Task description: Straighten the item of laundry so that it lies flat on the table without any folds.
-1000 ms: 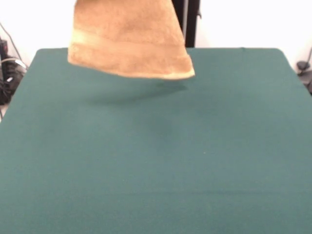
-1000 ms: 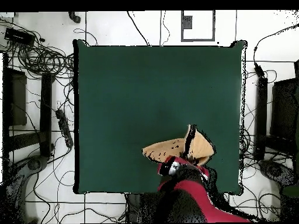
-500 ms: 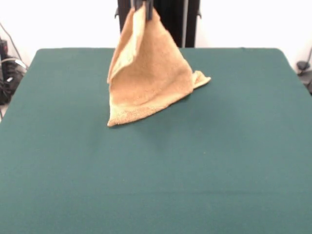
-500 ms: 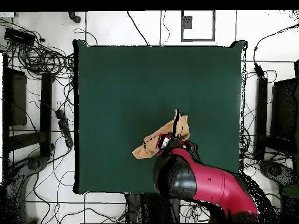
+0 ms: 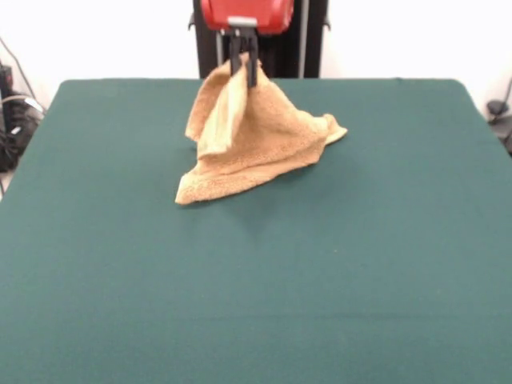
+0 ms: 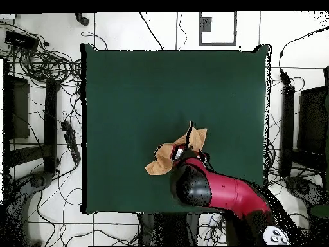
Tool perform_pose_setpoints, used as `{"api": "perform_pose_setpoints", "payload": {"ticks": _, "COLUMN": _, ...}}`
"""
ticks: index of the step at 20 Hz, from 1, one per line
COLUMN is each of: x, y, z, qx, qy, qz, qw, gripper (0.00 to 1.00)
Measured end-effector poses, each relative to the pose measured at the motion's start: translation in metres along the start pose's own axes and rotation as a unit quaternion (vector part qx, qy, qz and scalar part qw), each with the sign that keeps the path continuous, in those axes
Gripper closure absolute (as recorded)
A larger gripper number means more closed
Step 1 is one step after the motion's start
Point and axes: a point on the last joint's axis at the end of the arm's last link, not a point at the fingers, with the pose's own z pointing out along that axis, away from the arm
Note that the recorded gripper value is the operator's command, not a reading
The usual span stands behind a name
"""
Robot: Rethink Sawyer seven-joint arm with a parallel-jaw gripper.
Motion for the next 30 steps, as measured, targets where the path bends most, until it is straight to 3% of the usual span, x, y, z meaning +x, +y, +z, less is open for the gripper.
{"api": "perform_pose_setpoints", "payload": {"ticks": 5, "x": -0.001, "y": 0.020, "z": 0.035, "qx": -0.013, "qy": -0.006, "qz": -0.012, "qw": 0.9998, "gripper": 1.00}}
{"api": "perform_pose_setpoints", "payload": {"ticks": 10, "x": -0.005, "y": 0.051, "z": 0.043, "qx": -0.022, "qy": -0.013, "qz": -0.036, "qw": 0.9990, "gripper": 1.00}}
{"api": "perform_pose_setpoints", "payload": {"ticks": 20, "x": -0.040, "y": 0.099, "z": 0.019, "qx": -0.022, "qy": 0.004, "qz": -0.052, "qw": 0.9984, "gripper": 1.00}}
{"api": "perform_pose_setpoints", "payload": {"ticks": 30, "x": -0.103, "y": 0.134, "z": -0.014, "qx": -0.025, "qy": 0.016, "qz": -0.044, "qw": 0.9986, "gripper": 1.00}}
